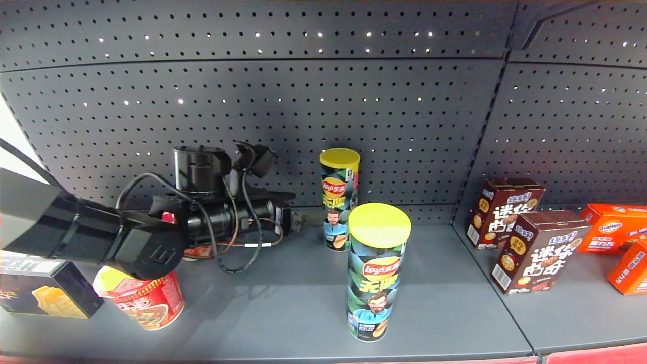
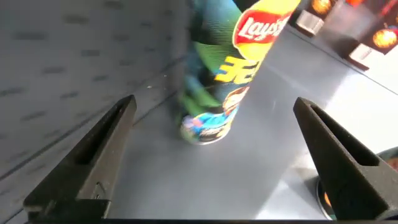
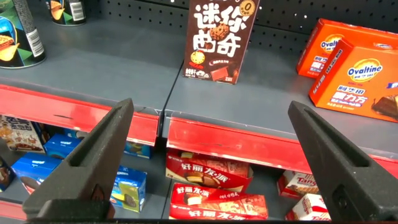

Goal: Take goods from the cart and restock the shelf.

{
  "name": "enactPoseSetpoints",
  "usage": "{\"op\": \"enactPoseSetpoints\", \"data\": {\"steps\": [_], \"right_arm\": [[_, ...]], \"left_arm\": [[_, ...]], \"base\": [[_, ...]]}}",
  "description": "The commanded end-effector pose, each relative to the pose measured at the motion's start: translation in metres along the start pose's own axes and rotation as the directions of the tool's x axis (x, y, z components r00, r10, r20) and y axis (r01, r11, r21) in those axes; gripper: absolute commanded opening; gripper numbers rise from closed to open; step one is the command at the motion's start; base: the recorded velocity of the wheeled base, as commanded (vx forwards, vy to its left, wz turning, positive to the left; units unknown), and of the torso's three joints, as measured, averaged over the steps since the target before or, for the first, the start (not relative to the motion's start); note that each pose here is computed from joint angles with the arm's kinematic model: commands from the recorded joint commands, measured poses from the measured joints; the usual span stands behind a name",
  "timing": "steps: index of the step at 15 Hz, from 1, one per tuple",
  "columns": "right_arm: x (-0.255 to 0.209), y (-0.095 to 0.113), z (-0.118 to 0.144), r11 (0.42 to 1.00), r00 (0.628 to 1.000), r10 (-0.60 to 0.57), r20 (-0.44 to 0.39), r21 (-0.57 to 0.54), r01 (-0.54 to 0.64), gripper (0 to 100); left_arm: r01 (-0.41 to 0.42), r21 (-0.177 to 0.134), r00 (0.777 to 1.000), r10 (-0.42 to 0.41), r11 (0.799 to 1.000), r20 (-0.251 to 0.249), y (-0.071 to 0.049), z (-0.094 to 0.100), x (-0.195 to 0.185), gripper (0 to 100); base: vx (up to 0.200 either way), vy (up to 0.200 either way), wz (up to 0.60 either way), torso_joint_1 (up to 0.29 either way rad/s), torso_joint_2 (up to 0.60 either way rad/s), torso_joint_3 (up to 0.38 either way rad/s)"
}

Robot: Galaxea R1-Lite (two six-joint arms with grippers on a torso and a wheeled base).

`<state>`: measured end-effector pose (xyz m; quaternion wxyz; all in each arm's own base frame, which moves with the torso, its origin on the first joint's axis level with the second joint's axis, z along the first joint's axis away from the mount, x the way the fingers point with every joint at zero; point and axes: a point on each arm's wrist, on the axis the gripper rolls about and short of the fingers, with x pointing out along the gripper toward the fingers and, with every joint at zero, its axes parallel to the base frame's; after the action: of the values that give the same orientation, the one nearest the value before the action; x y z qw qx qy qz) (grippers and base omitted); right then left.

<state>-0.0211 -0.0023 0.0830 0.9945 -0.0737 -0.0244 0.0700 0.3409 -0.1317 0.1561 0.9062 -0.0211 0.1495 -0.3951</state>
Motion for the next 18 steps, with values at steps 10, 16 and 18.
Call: {"op": "enactPoseSetpoints", "data": {"steps": [10,16,18], "right_arm": [[0.000,0.000,0.000,1.000,1.000,0.001,-0.001,0.000,-0.001,100],[0.000,0.000,0.000,1.000,1.000,0.003,-0.001,0.000,-0.003,100],[0.000,0.000,0.000,1.000,1.000,0.001,-0.001,0.000,-0.001,100]], "left_arm": [[-0.477,-0.046,0.818,0.463,0.878,0.342,-0.061,0.065,-0.176,100],[-0.527,-0.022,0.790,0.500,0.850,0.355,-0.113,0.004,-0.261,100],[-0.538,-0.045,0.787,0.521,0.842,0.329,-0.123,-0.022,-0.278,100]], "base": [[0.000,0.000,0.00,0.000,0.00,0.000],[0.000,0.000,0.00,0.000,0.00,0.000],[0.000,0.000,0.00,0.000,0.00,0.000]]}}
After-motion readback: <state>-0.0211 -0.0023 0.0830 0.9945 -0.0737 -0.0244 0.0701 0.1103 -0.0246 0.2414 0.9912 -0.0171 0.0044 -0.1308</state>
